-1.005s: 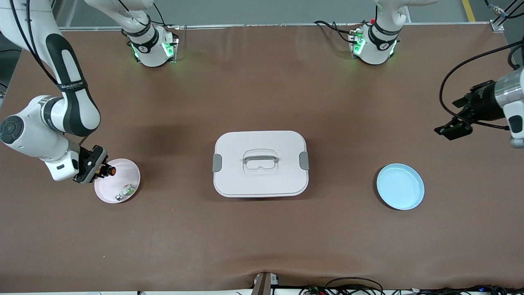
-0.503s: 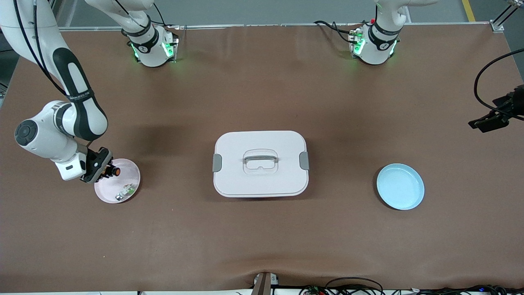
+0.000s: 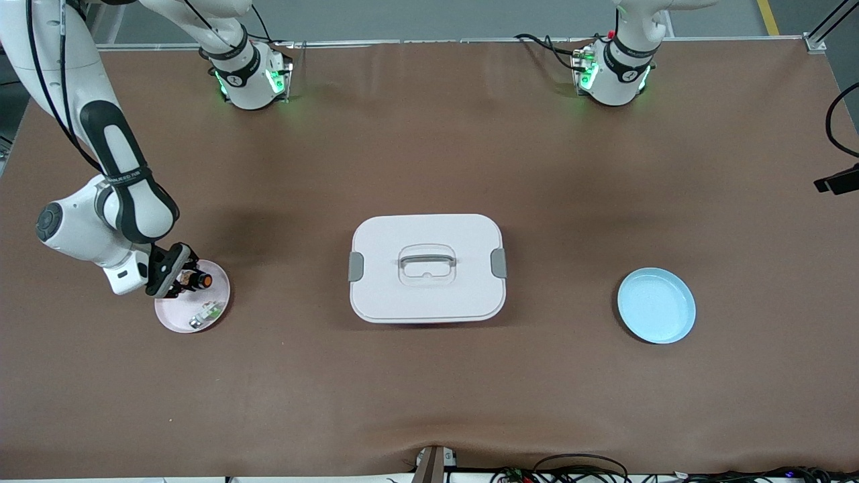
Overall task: Transfer orange switch to right arm and place
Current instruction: 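Lower the switch onto the pink plate and open the right gripper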
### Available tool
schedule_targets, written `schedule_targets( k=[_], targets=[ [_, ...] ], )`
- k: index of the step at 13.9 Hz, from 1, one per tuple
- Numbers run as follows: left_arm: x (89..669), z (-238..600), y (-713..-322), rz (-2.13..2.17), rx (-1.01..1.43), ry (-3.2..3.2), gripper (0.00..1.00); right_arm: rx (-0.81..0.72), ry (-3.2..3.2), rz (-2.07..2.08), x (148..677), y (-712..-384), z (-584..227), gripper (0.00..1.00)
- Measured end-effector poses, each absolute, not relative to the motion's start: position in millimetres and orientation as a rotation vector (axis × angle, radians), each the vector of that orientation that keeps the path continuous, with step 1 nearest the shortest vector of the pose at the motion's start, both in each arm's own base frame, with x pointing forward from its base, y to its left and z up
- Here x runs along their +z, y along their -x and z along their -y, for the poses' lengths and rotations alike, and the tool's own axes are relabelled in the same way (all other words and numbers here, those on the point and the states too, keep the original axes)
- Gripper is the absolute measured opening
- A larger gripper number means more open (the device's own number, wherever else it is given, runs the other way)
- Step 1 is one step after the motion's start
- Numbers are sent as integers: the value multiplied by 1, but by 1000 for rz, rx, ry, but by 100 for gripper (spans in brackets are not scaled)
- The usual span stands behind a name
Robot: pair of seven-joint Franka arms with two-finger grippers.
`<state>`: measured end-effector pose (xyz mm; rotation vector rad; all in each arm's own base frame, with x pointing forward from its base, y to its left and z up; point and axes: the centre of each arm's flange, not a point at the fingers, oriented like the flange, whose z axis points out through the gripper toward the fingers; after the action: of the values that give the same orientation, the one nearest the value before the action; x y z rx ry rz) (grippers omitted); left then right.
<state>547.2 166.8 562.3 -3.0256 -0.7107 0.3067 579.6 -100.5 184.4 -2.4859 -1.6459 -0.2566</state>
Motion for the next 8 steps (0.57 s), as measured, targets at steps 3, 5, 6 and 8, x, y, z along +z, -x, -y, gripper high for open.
schedule_targets(
  k=[3, 5, 6, 8],
  targets=[
    [550, -174, -530, 720, 175, 3056, 100, -257, 2471, 1692, 188, -584, 99, 44],
    [550, -157, -531, 673, 129, 3073, 100, -233, 2454, 1762, 191, -588, 99, 44],
    [552, -138, -538, 619, 110, 3083, 100, -221, 2446, 1789, 192, -590, 100, 44],
    [546, -89, -560, 514, 100, 3108, 100, -204, 2443, 1812, 187, -591, 102, 44]
  ],
)
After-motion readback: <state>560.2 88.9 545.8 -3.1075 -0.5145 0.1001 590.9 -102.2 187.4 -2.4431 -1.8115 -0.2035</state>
